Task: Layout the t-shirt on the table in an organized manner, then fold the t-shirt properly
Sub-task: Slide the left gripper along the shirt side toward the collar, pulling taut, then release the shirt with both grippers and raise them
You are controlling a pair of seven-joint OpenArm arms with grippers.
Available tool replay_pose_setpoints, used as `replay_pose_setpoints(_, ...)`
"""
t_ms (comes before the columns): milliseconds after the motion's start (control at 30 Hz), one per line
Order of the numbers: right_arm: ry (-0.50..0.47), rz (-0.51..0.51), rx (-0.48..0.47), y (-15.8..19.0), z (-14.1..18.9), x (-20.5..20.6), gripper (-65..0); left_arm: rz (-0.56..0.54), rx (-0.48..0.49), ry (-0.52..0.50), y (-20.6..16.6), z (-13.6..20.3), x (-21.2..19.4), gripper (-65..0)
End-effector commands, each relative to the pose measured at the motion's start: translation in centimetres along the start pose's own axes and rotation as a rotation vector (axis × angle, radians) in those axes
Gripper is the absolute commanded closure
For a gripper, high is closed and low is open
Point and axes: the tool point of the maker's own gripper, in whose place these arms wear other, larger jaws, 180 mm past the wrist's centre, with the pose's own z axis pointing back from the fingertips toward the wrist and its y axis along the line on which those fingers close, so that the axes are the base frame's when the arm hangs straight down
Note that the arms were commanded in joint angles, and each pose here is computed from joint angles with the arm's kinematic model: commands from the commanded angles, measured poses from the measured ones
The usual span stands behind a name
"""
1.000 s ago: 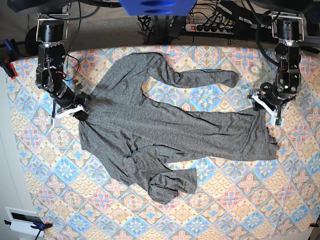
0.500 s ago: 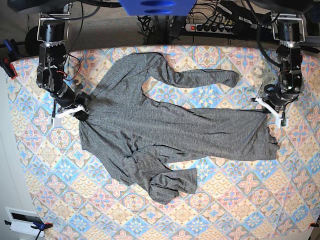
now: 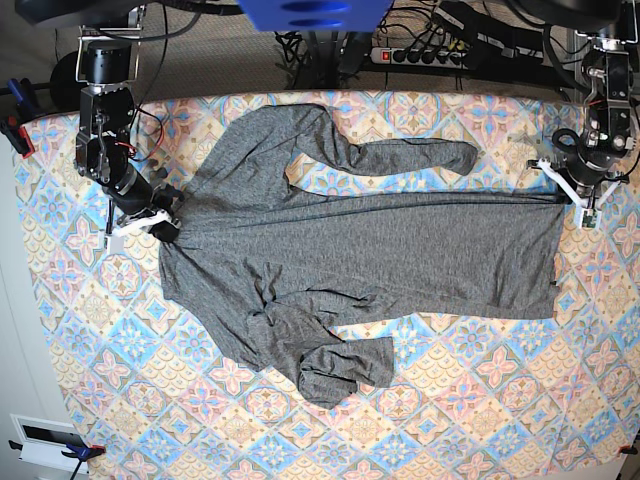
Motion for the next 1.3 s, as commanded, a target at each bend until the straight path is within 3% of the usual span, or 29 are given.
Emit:
replay_pose_setpoints(0, 0.167, 0.011, -0.057, -1.2, 0.1, -4.1, -0.1, -0.034, 0.045, -0.007, 1.3, 0.2, 0.2, 0.0)
replay_pose_setpoints(233, 0.18, 0.007, -0.064, -1.6, 0.3, -4.8, -0.1, -0.115, 0.148, 0.077, 2.8, -0.5, -3.2, 0.0)
replay_pose_setpoints(467, 0.189, 0.004, -0.067, -1.8, 0.5, -5.3, -0.1, -0.108, 0.155, 0.101, 2.7, -0.8, -4.2, -0.8)
replay_pose_setpoints(667, 0.189, 0.004, -0.067, -1.8, 0.5, -5.4, -1.6, -0.08, 0.145, 0.102, 2.2, -1.0, -4.6, -24.0)
replay_pose_setpoints(767, 0.17, 0.024, -0.05, -1.0, 0.7, -4.7, -5.8, -0.069, 0.14, 0.076, 1.8, -1.1, -3.5, -31.5)
replay_pose_setpoints(967, 0.123, 0.088, 0.006, 1.6, 2.0, -3.7, -12.8, -0.002, 0.075, 0.007, 0.0, -0.7, -1.4, -33.5)
replay_pose_setpoints(1267, 0.024, 0.19, 0.1, 6.2, 4.7, -1.3, -15.1, 0.254, 0.056, -0.137, 3.1, 1.6, 2.0, -33.5)
